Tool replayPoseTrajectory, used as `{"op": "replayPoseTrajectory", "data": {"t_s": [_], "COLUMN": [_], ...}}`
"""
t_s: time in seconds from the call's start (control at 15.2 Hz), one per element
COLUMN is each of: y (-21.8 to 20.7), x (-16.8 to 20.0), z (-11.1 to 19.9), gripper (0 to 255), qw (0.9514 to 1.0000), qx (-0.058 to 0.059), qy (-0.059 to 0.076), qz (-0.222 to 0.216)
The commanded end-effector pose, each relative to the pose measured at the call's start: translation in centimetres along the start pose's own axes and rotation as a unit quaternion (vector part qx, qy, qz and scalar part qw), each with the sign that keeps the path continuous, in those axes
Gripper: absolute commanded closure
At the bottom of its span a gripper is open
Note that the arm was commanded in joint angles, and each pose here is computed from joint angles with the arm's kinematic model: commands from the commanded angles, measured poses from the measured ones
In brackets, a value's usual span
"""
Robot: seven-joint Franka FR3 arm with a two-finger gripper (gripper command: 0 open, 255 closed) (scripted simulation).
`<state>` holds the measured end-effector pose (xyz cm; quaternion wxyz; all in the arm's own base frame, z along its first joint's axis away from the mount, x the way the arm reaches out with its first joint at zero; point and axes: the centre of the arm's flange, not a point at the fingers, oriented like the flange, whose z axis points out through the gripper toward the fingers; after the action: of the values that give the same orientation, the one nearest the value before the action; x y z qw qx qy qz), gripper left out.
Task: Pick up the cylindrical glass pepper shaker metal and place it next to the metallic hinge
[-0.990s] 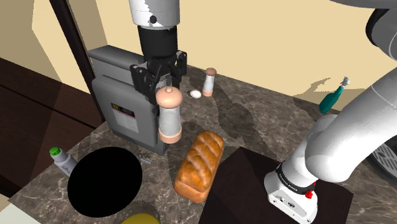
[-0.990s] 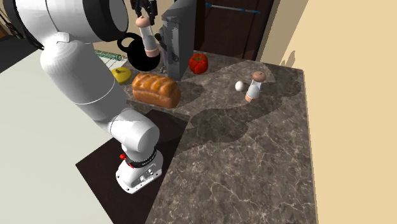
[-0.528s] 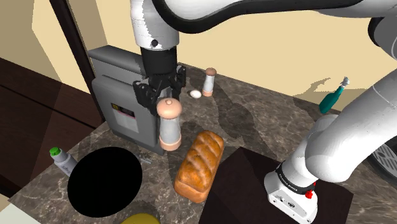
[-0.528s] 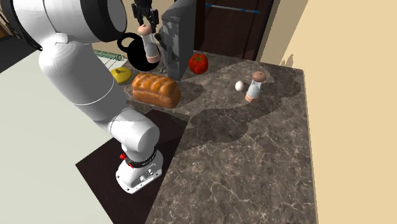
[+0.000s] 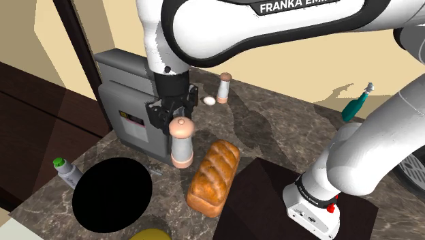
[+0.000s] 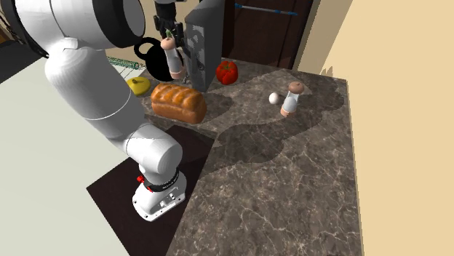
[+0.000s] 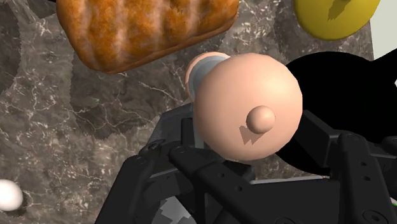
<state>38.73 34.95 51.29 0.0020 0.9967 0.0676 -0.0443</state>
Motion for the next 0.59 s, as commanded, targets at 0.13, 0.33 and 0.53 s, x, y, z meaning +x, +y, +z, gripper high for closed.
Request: {"op": "replayPoseTrajectory", "data": {"t_s": [0.13,0.33,0.53], "y": [0.0,0.0,0.0], "x": [0.2,0.3,0.5], "z": [2.1,3.6,5.2], "gripper": [255,255,255], "qw": [1.0,1.0,1.0], "qx": [0.0,0.0,0.0], "qy": [0.0,0.0,0.0], "qz": [0.0,0.0,0.0]}}
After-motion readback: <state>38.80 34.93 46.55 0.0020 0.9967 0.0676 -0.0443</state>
